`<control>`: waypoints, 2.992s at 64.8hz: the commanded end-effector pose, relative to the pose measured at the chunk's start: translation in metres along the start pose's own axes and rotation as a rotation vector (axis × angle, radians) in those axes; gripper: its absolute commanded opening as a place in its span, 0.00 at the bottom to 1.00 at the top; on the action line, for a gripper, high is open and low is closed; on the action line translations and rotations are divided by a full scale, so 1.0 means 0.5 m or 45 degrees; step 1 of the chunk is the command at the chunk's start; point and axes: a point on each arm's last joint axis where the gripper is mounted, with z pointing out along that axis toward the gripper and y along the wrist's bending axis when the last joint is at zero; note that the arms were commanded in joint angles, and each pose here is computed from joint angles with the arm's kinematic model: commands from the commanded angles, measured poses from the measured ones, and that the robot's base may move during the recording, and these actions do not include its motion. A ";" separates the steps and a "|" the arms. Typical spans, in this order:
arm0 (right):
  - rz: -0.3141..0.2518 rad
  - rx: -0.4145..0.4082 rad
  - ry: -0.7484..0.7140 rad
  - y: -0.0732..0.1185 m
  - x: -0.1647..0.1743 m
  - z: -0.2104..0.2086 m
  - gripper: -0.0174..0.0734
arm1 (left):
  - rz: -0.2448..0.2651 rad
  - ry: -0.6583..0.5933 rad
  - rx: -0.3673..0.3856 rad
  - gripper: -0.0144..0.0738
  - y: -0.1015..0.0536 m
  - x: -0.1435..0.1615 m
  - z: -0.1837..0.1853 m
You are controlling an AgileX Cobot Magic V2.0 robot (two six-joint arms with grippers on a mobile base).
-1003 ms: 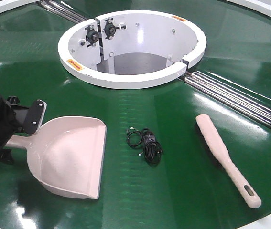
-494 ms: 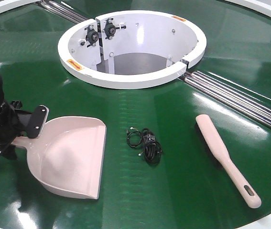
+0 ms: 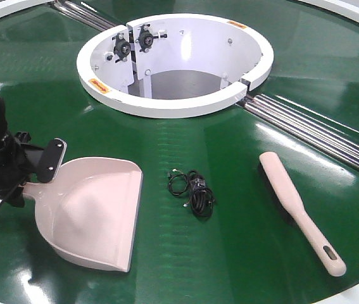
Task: Clean and inspect green conveyor with broom and dustpan
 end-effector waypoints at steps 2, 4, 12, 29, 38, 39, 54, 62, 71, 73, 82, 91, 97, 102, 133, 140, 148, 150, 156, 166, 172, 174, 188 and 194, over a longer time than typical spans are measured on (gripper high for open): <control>-0.009 -0.001 -0.098 0.000 -0.011 -0.002 0.18 | -0.063 -0.017 -0.124 0.15 0.012 -0.011 -0.073; -0.009 -0.001 -0.098 0.000 -0.011 -0.002 0.18 | -0.083 -0.021 -0.132 0.15 0.015 -0.017 -0.079; -0.009 -0.001 -0.098 0.000 -0.011 -0.002 0.18 | -0.079 -0.003 -0.178 0.15 0.025 -0.040 -0.097; -0.009 -0.001 -0.099 0.000 -0.011 -0.002 0.18 | -0.172 0.117 -0.100 0.16 0.021 -0.048 -0.083; -0.009 -0.001 -0.099 0.000 -0.011 -0.002 0.18 | -0.178 0.106 -0.100 0.16 0.021 -0.050 -0.082; -0.009 -0.001 -0.099 0.000 -0.011 -0.002 0.18 | -0.178 0.106 -0.100 0.16 0.021 -0.050 -0.082; -0.009 -0.001 -0.099 0.000 -0.011 -0.002 0.18 | -0.177 0.103 -0.111 0.16 0.023 -0.050 -0.081; -0.009 -0.001 -0.099 0.000 -0.011 -0.002 0.18 | -0.176 0.103 -0.113 0.16 0.023 -0.050 -0.081; -0.009 -0.001 -0.099 0.000 -0.011 -0.002 0.18 | -0.174 0.100 -0.116 0.16 0.026 -0.052 -0.076; -0.009 -0.001 -0.099 0.000 -0.011 -0.002 0.18 | -0.174 0.101 -0.113 0.16 0.026 -0.052 -0.074; -0.009 -0.001 -0.099 0.000 -0.011 -0.002 0.18 | -0.173 0.097 -0.121 0.16 0.029 -0.053 -0.071; -0.009 -0.001 -0.099 0.000 -0.011 -0.002 0.18 | -0.175 0.102 -0.107 0.16 0.027 -0.052 -0.071; -0.009 -0.001 -0.099 0.000 -0.011 -0.002 0.18 | -0.177 0.114 -0.069 0.16 0.022 -0.050 -0.071; -0.009 -0.001 -0.099 0.000 -0.011 -0.002 0.18 | -0.178 0.118 -0.057 0.16 0.020 -0.050 -0.071; -0.009 -0.001 -0.098 0.000 -0.011 -0.002 0.18 | -0.178 0.118 -0.058 0.16 0.020 -0.050 -0.071; -0.009 -0.001 -0.098 0.000 -0.011 -0.002 0.18 | -0.178 0.118 -0.058 0.16 0.020 -0.050 -0.071; -0.009 -0.001 -0.098 0.000 -0.011 -0.002 0.18 | -0.178 0.118 -0.058 0.16 0.020 -0.050 -0.071; -0.009 -0.001 -0.098 0.000 -0.011 -0.002 0.18 | -0.178 0.118 -0.058 0.16 0.020 -0.050 -0.071; -0.009 -0.001 -0.098 0.000 -0.011 -0.002 0.18 | -0.178 0.118 -0.058 0.16 0.020 -0.050 -0.071; -0.009 -0.001 -0.098 0.000 -0.011 -0.002 0.18 | -0.178 0.118 -0.058 0.16 0.020 -0.050 -0.071; -0.009 -0.001 -0.099 0.000 -0.011 -0.002 0.18 | -0.178 0.118 -0.058 0.16 0.020 -0.050 -0.071; -0.009 -0.001 -0.099 0.000 -0.011 -0.002 0.18 | -0.178 0.118 -0.058 0.16 0.020 -0.050 -0.071; -0.012 0.000 -0.327 -0.001 -0.058 -0.009 0.18 | -0.178 0.118 -0.058 0.16 0.020 -0.050 -0.071; 0.060 -0.004 -0.314 -0.004 -0.089 -0.010 0.18 | -0.178 0.118 -0.058 0.16 0.020 -0.050 -0.071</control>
